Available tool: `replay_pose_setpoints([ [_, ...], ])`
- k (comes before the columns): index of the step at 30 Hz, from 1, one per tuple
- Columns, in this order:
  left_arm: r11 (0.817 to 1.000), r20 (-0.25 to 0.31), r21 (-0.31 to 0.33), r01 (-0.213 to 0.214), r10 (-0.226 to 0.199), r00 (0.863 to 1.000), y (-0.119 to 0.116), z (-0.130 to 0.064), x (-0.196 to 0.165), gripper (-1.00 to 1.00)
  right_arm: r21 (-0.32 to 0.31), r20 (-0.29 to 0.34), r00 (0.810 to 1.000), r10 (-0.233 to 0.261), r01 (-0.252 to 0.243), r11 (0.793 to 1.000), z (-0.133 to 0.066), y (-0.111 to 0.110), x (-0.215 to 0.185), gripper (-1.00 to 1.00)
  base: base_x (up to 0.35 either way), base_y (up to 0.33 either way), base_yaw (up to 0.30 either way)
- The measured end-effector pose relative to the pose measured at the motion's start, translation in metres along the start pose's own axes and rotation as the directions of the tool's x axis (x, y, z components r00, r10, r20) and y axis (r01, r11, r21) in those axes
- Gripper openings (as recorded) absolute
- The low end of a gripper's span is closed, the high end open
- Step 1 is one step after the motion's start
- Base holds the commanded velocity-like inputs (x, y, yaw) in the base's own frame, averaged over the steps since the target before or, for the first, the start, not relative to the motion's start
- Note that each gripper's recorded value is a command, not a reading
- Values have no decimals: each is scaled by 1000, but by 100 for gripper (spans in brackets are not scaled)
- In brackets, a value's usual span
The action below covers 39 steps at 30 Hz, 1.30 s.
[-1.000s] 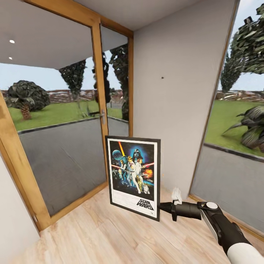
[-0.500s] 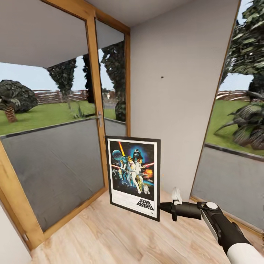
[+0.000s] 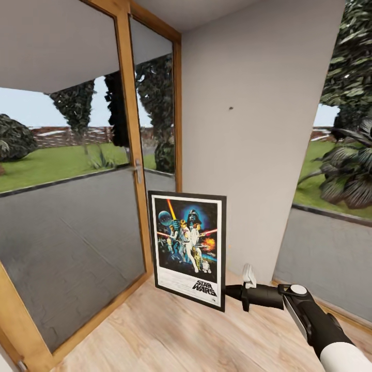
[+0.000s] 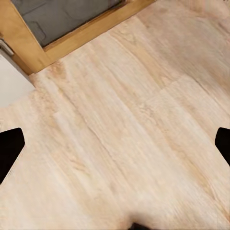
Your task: Pick up the poster from the kitchen countertop and hang it on one of the wall nails in the kitchen.
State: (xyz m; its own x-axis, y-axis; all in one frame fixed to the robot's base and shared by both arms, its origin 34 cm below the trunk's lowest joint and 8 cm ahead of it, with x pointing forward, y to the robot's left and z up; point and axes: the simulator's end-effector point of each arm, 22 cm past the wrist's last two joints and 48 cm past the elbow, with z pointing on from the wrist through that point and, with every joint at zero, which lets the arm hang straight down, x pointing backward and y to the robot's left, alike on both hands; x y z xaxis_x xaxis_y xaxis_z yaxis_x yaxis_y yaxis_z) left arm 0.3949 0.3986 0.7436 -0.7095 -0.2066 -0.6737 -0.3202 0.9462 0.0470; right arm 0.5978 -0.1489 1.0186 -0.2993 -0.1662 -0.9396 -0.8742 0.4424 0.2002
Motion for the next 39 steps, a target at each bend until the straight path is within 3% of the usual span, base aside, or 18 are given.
replay_pose_setpoints([
  [7, 1000, 0, 0, 0, 0, 1000, 0, 0, 0, 100, -1, 0, 1000, 0, 0, 1000, 0, 0, 0, -100, 253, 273, -51],
  [24, 1000, 10, 2, 3, -3, 1000, -1, 0, -4, 100, 1, 3, 1000, -7, 7, 1000, -2, 1, -4, -100, 253, 273, -279],
  [39, 1000, 12, 3, 3, -3, 1000, -1, -1, -5, 100, 0, 4, 1000, -8, 8, 1000, -2, 2, -5, -100, 253, 273, -114],
])
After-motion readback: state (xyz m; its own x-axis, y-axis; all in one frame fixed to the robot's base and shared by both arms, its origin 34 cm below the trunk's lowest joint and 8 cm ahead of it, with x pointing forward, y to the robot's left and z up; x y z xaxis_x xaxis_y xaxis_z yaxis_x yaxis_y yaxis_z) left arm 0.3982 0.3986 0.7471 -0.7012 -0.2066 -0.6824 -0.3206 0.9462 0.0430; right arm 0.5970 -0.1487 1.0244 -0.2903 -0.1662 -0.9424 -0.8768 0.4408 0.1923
